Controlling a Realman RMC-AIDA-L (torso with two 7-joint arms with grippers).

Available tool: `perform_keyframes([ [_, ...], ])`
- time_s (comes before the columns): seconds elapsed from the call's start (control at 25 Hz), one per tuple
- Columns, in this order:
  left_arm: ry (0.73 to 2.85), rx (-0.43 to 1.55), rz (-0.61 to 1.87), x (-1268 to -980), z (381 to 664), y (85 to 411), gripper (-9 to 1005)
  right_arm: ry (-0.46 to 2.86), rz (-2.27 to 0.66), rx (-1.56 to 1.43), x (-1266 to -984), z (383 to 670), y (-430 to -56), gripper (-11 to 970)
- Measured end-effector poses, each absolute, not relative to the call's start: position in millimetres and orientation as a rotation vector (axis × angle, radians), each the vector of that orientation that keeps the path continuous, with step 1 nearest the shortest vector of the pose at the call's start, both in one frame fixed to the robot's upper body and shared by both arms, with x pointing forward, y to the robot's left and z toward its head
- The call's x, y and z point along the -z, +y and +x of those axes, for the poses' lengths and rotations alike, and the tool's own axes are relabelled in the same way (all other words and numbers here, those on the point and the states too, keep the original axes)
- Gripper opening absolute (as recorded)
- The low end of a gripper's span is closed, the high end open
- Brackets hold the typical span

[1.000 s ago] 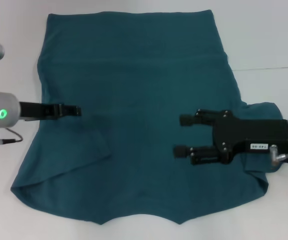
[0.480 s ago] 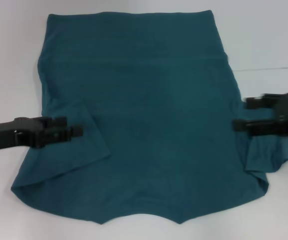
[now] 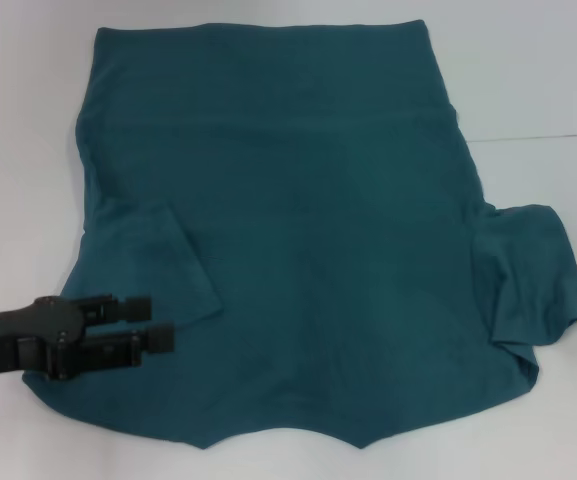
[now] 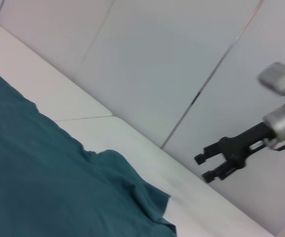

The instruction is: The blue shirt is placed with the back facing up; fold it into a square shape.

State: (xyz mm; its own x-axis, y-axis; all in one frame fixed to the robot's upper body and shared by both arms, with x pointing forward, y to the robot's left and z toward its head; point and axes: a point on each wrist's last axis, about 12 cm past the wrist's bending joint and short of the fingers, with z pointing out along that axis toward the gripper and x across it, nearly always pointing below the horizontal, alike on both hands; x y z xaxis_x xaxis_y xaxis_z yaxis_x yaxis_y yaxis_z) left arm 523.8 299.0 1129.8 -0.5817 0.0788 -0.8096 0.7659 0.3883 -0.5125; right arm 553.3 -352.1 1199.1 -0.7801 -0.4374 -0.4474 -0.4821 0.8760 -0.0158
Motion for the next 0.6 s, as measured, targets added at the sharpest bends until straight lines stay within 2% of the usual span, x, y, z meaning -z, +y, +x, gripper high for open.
perform_keyframes([
  [0.36,1.935,1.244,0.711,-1124.9,519.9,297.7,751,2.72,-0.645,0.0,-1164.4,569.4,-331.8,898],
  [0.6,1.938,1.239,0.703,-1124.6,520.4,298.1,751,2.761,-0.621,0.021,-1153.3,575.0,-325.3,896],
])
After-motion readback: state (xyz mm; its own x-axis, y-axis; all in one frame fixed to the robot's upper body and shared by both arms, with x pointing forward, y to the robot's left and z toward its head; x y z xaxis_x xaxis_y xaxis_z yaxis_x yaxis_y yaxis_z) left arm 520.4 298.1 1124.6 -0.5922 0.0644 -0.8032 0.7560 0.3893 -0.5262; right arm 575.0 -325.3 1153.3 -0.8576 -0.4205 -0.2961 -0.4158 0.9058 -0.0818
